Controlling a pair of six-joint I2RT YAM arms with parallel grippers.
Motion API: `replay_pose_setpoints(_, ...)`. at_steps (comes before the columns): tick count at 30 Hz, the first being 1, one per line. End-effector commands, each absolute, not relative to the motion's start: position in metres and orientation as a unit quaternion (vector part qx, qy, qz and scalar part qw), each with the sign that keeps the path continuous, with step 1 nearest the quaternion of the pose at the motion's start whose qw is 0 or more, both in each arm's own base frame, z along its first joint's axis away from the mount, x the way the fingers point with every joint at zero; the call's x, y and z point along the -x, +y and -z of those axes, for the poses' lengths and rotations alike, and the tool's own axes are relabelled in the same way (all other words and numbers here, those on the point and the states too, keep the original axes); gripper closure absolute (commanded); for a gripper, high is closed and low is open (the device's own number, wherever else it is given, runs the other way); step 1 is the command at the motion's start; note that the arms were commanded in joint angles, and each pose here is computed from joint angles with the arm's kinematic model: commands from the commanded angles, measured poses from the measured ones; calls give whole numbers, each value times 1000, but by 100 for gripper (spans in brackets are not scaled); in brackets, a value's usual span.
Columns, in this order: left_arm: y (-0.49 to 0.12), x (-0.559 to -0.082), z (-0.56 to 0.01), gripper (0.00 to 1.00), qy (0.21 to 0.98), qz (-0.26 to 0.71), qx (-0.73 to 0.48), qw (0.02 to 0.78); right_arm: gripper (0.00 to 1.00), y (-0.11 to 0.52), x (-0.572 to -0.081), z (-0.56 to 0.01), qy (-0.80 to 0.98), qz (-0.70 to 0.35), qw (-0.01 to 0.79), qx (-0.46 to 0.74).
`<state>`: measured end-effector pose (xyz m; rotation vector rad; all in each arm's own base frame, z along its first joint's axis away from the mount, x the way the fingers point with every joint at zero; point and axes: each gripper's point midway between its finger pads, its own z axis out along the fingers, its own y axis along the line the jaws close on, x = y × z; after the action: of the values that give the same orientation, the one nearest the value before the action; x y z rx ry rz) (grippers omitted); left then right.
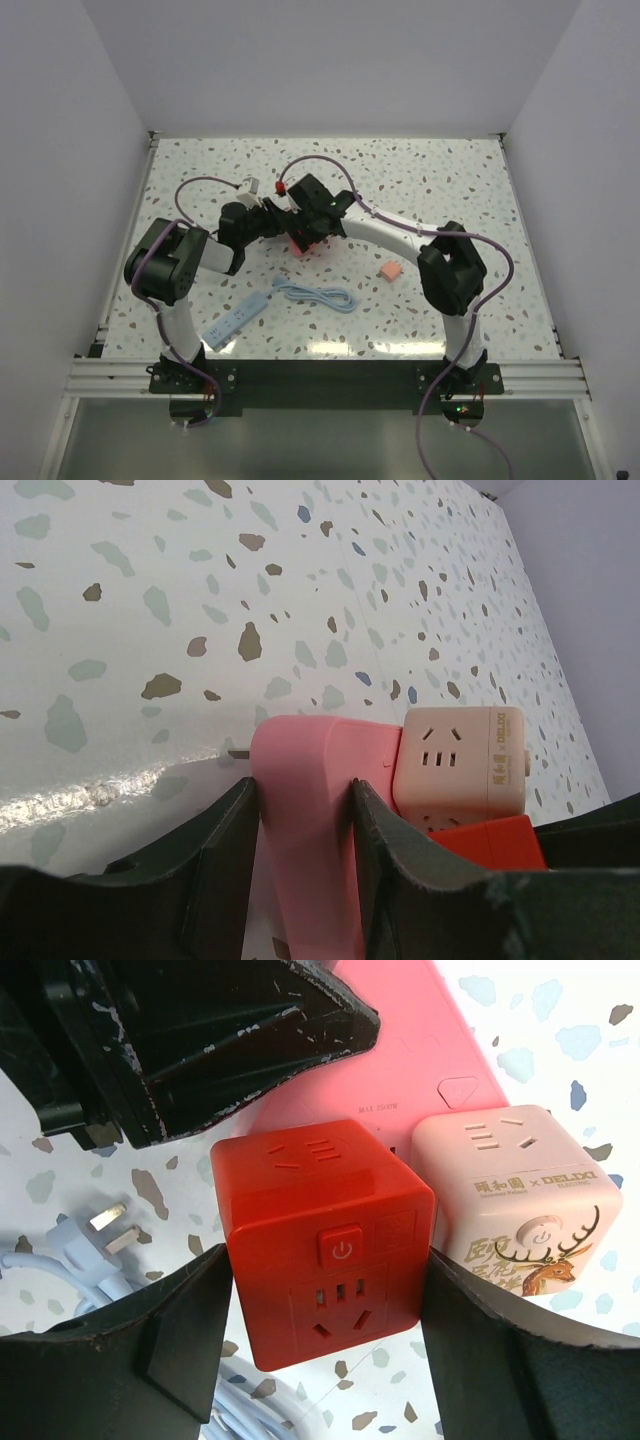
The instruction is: Insert the plug
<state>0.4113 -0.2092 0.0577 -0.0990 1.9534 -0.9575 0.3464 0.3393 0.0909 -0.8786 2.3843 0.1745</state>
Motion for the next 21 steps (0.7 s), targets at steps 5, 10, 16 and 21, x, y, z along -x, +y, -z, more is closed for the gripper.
replay_pose_setpoints(5, -221, -366, -10, 100, 843, 391, 1, 369, 44, 337, -382, -133, 874, -68, 400, 269)
replay_pose_setpoints(10, -221, -367, -9, 100, 843, 392, 0, 368, 57, 339, -372, -124, 868, -73, 408, 273)
replay_pose_setpoints(16, -222, -367, -7, 100, 844, 393, -1, 364, 79, 338, -365, -109, 867, -59, 403, 286)
replay_pose_setpoints(21, -223, -366, -7, 100, 843, 396, -6, 363, 100, 341, -367, -100, 868, -48, 394, 298)
